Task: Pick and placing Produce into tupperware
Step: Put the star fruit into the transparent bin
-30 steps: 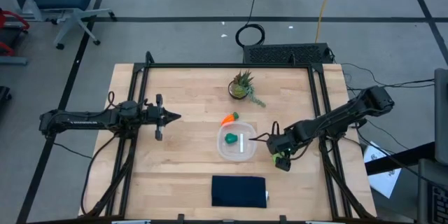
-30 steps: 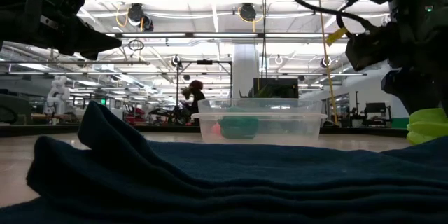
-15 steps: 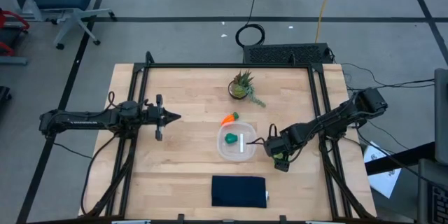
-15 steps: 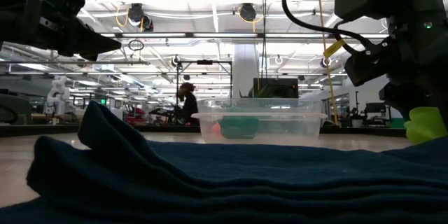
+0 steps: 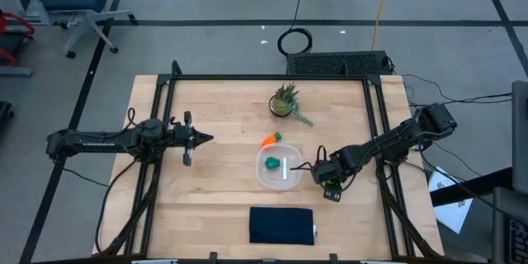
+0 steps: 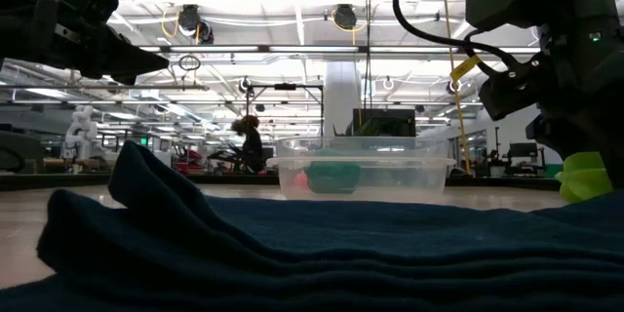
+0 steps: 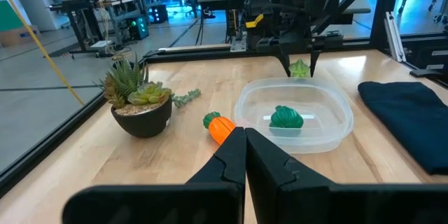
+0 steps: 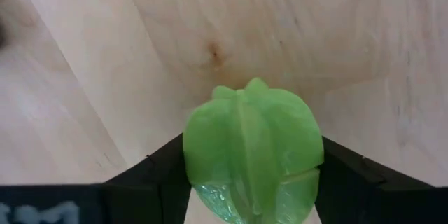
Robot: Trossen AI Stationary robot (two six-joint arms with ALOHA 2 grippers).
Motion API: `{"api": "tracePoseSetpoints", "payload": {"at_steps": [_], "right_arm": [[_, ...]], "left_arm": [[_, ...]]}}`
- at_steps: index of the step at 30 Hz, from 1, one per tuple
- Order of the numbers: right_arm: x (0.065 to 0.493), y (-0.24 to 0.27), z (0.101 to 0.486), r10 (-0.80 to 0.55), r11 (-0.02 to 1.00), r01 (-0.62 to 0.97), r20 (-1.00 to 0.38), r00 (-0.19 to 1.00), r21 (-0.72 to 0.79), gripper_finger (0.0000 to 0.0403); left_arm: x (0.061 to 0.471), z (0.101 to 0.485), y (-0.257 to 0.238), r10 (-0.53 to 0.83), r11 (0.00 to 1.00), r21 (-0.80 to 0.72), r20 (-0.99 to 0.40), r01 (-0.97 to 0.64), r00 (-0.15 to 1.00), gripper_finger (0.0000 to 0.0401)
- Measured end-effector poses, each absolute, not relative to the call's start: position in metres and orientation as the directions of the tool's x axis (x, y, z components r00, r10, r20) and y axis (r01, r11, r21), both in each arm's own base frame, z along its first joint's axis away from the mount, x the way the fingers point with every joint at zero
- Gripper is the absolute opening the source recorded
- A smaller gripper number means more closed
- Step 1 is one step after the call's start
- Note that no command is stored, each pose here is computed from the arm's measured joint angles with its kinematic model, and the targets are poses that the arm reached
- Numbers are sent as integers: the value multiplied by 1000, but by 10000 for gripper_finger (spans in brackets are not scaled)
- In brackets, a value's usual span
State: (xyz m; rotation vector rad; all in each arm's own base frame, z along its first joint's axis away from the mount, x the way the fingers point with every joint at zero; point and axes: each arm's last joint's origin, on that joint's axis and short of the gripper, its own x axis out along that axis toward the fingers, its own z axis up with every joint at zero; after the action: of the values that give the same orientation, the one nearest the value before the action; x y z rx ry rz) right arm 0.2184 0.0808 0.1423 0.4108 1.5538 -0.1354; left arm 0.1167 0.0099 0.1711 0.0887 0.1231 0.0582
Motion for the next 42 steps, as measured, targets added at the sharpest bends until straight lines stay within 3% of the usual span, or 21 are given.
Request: {"api": "tracePoseSetpoints", "payload": {"at_steps": [11, 21, 26, 34, 42], "right_arm": [[215, 78, 155, 197, 912, 354, -978, 66, 207, 241], [210, 68, 184, 252, 889, 345, -950, 185, 302, 217], [214, 68, 207, 276, 898, 303, -945, 173, 318, 236], [227, 71, 242, 288, 920, 199, -926, 243, 338, 217], [227, 67, 252, 278, 919, 219, -933, 226, 327, 229]], "left_arm": [[117, 171, 10, 64, 994, 92, -120, -53, 991, 5], [117, 171, 10, 64, 994, 92, -119, -53, 991, 5], [117, 171, 10, 64, 994, 92, -119, -53, 991, 5], [117, 171, 10, 64, 994, 92, -119, -53, 991, 5], [117, 171, 10, 64, 994, 92, -118, -53, 991, 5]]}}
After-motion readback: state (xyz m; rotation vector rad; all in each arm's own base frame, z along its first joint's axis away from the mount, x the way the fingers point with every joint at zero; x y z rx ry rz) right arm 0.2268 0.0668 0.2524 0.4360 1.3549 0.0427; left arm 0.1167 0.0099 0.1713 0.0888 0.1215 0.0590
